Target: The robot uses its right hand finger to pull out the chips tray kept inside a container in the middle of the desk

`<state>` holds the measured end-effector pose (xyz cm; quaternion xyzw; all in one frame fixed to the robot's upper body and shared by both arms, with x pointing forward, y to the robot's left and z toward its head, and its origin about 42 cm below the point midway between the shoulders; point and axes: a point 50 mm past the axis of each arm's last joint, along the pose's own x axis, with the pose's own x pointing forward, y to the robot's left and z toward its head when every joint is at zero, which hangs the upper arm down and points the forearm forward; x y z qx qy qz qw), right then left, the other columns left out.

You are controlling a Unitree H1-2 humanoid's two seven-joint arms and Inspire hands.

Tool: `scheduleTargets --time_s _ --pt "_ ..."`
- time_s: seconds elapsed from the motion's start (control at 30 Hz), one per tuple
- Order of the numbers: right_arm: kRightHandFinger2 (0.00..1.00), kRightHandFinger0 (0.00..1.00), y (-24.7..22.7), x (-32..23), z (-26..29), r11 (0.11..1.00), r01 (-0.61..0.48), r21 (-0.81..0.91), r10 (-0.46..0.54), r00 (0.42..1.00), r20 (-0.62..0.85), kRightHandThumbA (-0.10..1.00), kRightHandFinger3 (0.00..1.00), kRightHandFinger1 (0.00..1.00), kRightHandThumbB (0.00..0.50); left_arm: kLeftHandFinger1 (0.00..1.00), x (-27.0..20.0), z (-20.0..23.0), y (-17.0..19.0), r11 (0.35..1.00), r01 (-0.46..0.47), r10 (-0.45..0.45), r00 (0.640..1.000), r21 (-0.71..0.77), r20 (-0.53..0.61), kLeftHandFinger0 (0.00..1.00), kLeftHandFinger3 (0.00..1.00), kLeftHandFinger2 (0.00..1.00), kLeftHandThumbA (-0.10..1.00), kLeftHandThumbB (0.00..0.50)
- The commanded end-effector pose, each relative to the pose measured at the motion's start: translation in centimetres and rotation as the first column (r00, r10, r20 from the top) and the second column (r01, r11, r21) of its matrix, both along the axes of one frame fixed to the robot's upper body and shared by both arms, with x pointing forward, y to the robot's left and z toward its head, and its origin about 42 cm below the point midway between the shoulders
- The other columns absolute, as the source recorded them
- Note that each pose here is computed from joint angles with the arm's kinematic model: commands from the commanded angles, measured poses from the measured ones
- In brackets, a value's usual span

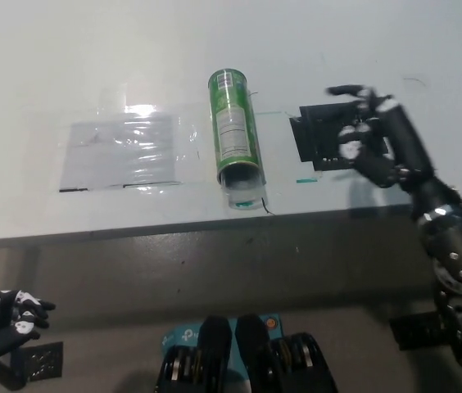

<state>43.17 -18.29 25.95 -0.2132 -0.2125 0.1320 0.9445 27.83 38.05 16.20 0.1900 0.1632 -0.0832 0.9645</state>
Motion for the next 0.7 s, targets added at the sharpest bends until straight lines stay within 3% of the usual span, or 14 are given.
scheduleTargets --time_s 0.0,0.07,0.1,0.13,0.17,0.27,0.37,0.57,0.67 --pt "0.61 0.0 1.7 0.7 2.2 0.993 -0.068 -0.098 0.077 0.992 0.096 -0.1 0.76 0.0 0.208 0.55 0.2 1.8 0.7 0.999 0.024 -0.025 0.999 0.049 0.025 0.54 0.78 0.63 -0.1 0.0" --pt "0.66 0.0 2.8 1.3 2.0 0.982 -0.093 -0.167 0.108 0.99 0.088 -0.1 0.79 0.0 0.265 0.54 0.2 1.7 0.7 0.999 0.019 -0.02 1.0 0.049 0.024 0.54 0.77 0.63 -0.09 0.0" --pt "0.49 0.0 3.1 1.4 1.8 0.976 -0.101 -0.191 0.118 0.99 0.079 -0.1 0.82 0.0 0.304 0.54 0.2 1.7 0.7 0.999 0.019 -0.02 1.0 0.047 0.023 0.54 0.78 0.63 -0.1 0.0" --pt "0.43 0.0 3.5 1.6 1.6 0.97 -0.104 -0.221 0.121 0.99 0.066 -0.1 0.85 0.0 0.307 0.54 0.3 1.8 0.8 0.999 0.021 -0.022 0.999 0.049 0.024 0.54 0.78 0.63 -0.1 0.0" --pt "0.45 0.0 3.7 1.6 1.4 0.965 -0.107 -0.241 0.125 0.99 0.061 -0.1 0.87 0.0 0.306 0.54 0.4 1.9 0.8 0.998 0.023 -0.025 0.999 0.055 0.027 0.54 0.78 0.63 -0.1 0.0" --pt "0.81 0.0 4.8 1.8 0.9 0.931 -0.141 -0.337 0.166 0.985 0.048 -0.1 0.93 0.0 0.272 0.54 0.3 2.2 0.9 0.998 0.029 -0.031 0.999 0.059 0.031 0.54 0.79 0.62 -0.1 0.0" --pt "0.84 0.0 5.3 2.0 0.5 0.92 -0.151 -0.362 0.187 0.98 0.066 -0.1 0.88 0.0 0.299 0.53 0.3 2.3 0.9 0.997 0.033 -0.035 0.999 0.067 0.033 0.52 0.79 0.61 -0.1 0.0" --pt "0.86 0.0 6.0 2.2 -0.6 0.89 -0.164 -0.425 0.213 0.974 0.071 -0.1 0.86 0.0 0.257 0.52 0.8 3.1 1.2 0.997 0.042 -0.045 0.998 0.07 0.046 0.52 0.78 0.6 -0.1 0.0" --pt "0.85 0.0 6.2 2.1 -1.3 0.885 -0.174 -0.432 0.22 0.974 0.058 -0.1 0.84 0.0 0.26 0.52 0.9 3.4 1.3 0.995 0.048 -0.052 0.998 0.086 0.048 0.52 0.8 0.61 -0.1 0.0"
